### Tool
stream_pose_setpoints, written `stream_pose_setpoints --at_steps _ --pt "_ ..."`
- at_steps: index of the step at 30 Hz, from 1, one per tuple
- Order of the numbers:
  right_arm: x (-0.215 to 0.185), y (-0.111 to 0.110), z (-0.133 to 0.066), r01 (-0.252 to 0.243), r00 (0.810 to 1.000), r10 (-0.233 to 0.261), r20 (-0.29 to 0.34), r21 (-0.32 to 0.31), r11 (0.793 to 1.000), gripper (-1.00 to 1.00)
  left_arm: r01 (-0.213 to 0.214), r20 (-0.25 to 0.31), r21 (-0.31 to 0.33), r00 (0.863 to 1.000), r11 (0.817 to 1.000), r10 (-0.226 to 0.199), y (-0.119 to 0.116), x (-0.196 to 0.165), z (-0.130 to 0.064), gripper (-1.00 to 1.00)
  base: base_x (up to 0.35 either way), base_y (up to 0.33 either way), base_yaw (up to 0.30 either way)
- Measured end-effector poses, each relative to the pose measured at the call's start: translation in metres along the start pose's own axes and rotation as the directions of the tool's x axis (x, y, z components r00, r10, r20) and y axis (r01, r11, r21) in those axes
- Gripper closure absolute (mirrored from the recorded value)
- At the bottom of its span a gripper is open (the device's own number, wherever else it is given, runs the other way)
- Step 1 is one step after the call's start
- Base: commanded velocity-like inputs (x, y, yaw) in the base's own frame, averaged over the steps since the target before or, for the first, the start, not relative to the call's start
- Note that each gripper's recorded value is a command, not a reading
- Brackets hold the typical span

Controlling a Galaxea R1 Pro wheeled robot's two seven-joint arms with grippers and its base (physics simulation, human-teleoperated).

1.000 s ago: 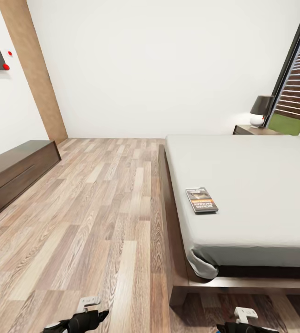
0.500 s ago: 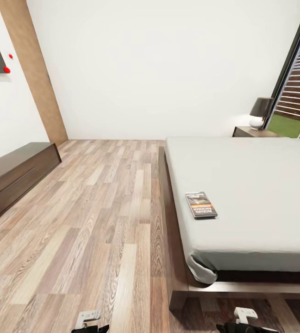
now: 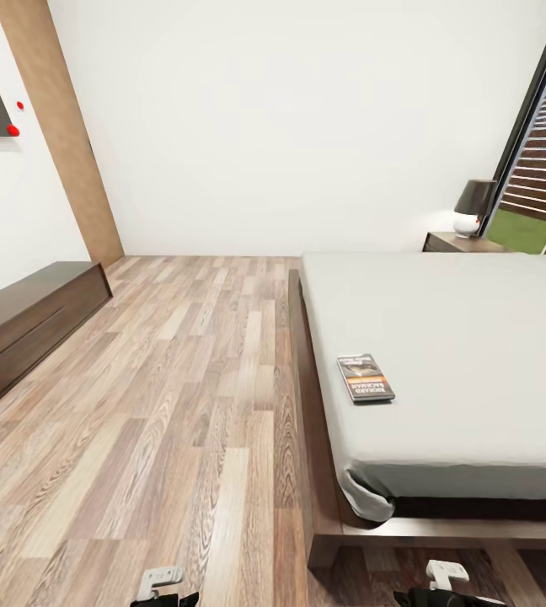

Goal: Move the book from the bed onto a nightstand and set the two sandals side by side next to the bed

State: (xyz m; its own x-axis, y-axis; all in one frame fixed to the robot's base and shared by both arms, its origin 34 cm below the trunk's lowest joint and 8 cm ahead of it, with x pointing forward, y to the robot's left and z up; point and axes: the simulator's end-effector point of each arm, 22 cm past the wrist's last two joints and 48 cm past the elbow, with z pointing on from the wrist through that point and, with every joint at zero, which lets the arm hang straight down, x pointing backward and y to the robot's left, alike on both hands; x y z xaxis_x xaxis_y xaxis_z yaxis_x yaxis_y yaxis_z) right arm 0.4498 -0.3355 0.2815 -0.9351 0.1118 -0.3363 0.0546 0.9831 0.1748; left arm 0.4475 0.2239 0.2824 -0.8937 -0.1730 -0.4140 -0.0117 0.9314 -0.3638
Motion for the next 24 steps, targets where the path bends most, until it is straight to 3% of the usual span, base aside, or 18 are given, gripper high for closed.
stream_pose_setpoints --at_steps 5,12,24 --pt "0.003 0.000 0.000 -0.003 1.000 0.003 -0.011 0.001 1.000 -1.00 0.000 -0.001 0.002 1.000 1.000 0.000 -0.001 0.000 0.000 -1.00 0.000 0.000 0.000" --pt "0.069 0.000 -0.002 -0.015 0.995 0.015 -0.096 0.003 1.000 -1.00 0.000 -0.001 0.002 1.000 1.000 0.000 -0.001 0.000 0.000 -1.00 0.000 0.000 0.000" --pt "0.078 0.001 -0.002 -0.017 0.994 0.017 -0.105 0.000 1.000 -1.00 0.001 -0.001 0.002 1.000 1.000 -0.001 -0.001 0.000 0.000 -1.00 0.000 0.000 0.000"
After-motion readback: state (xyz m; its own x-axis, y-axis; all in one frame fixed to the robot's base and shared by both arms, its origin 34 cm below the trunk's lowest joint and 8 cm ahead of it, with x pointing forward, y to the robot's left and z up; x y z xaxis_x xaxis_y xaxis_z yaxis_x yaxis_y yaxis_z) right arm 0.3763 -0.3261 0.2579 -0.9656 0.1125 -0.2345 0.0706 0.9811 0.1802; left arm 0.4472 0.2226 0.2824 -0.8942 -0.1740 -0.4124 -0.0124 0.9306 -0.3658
